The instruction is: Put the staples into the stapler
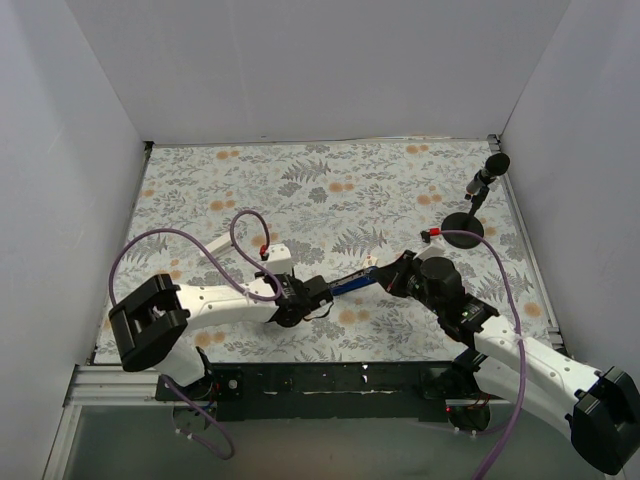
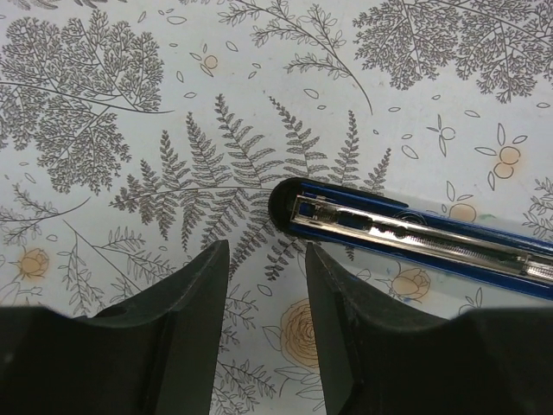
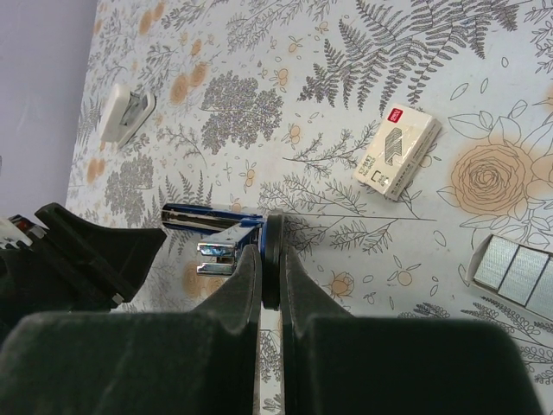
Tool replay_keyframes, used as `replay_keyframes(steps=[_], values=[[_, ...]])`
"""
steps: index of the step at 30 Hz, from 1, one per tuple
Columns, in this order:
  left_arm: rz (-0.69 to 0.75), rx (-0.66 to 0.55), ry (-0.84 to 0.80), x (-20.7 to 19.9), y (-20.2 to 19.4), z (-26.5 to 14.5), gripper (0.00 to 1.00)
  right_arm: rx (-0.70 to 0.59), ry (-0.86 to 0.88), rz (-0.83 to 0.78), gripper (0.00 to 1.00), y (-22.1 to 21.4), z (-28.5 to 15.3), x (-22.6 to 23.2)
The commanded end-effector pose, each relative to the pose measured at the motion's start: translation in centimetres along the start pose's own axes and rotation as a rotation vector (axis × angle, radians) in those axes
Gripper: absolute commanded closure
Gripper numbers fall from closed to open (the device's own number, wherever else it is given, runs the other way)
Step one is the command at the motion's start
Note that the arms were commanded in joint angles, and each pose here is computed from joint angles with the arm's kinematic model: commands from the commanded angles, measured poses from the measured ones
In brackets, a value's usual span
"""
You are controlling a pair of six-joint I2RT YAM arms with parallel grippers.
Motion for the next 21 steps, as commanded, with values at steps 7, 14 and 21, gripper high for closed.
replay_keyframes(steps=[7,14,21], values=[[-0.115,0.054,-0.052,-0.4,-0.2,1.2,0.59,0.132,-0.108,-0.057,0.99,-4.5,0.2,-3.7],[-0.184,0.081,-0.084,0.4,1.2,1.8,0.59,0.235,-0.178,-0.025,0.99,-7.4,0.0,-5.7],[-0.285,0.095,-0.232,-0.6,4.4,0.3,0.58,0.319,-0.220,-0.050,0.99,-8.9,0.3,-6.8]])
Point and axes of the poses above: each gripper's point midway between its finger pads, its own z axis out along the fingers, its own x axis along the line the jaws close on, y = z × x, the point moved 9 cm from there along -z, back along the fingers, and after that the axes turned 10 degrees about -z, right-handed, at the moved point
